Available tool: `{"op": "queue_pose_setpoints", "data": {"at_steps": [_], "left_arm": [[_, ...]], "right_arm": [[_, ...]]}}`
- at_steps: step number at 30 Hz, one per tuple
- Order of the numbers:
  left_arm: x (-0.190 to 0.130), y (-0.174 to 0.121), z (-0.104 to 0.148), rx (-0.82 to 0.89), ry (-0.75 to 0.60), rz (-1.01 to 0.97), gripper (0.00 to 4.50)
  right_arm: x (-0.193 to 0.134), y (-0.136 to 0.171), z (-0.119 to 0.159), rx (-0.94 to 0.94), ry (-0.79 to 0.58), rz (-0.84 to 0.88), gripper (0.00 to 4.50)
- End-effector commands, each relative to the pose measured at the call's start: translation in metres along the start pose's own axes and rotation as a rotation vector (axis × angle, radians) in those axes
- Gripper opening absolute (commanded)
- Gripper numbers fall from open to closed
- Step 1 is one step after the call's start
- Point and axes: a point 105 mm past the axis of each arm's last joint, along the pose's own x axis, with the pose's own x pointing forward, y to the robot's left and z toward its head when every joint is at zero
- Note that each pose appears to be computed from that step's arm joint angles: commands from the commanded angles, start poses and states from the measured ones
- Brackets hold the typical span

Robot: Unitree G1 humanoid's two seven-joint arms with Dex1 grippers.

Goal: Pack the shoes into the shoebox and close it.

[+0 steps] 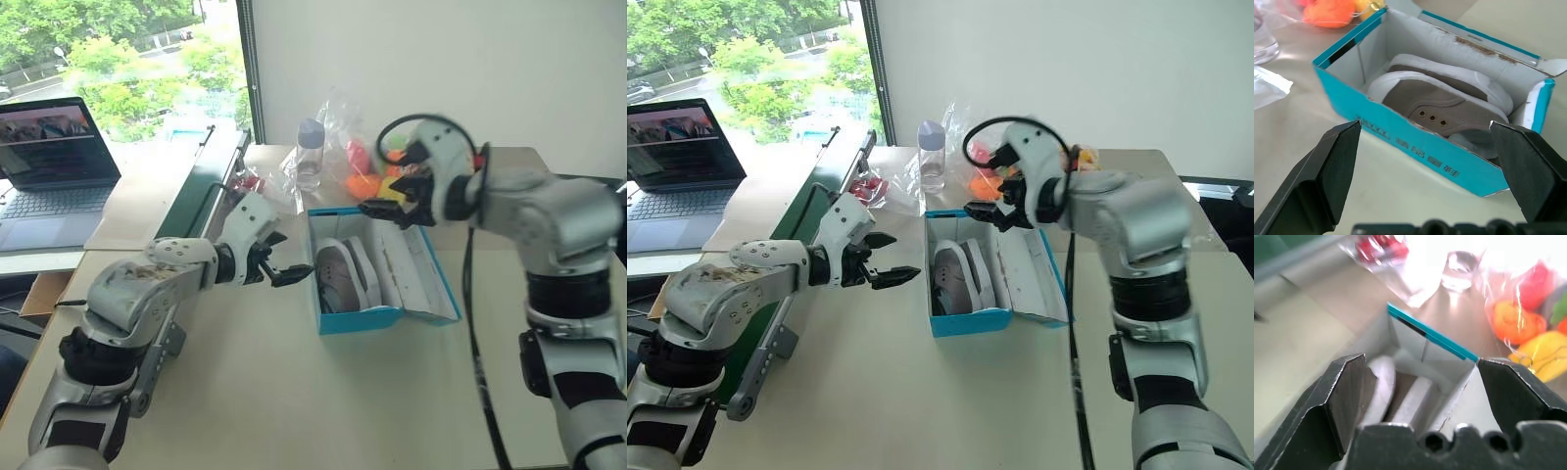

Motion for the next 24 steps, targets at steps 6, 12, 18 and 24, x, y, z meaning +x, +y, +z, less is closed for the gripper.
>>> {"op": "queue_pose_setpoints", "data": {"at_steps": [6, 12, 18, 24], "left_arm": [[0.003, 0.012, 0.029, 0.093, -0.079, -0.082, 4.50], [0.004, 0.014, 0.030, 0.169, -0.048, -0.151, 4.50], [0.010, 0.011, 0.033, 0.239, -0.029, -0.196, 4.50], [0.006, 0.014, 0.037, 0.258, -0.026, -0.183, 4.50]], "right_arm": [[-0.078, 0.020, -0.063, 0.091, 0.160, 0.108, 4.37], [-0.101, 0.045, -0.107, 0.205, 0.204, 0.177, 4.37], [-0.091, 0.060, -0.147, 0.409, 0.122, 0.135, 2.66], [-0.079, 0.068, -0.186, 0.572, 0.148, 0.098, 0.68]]}}
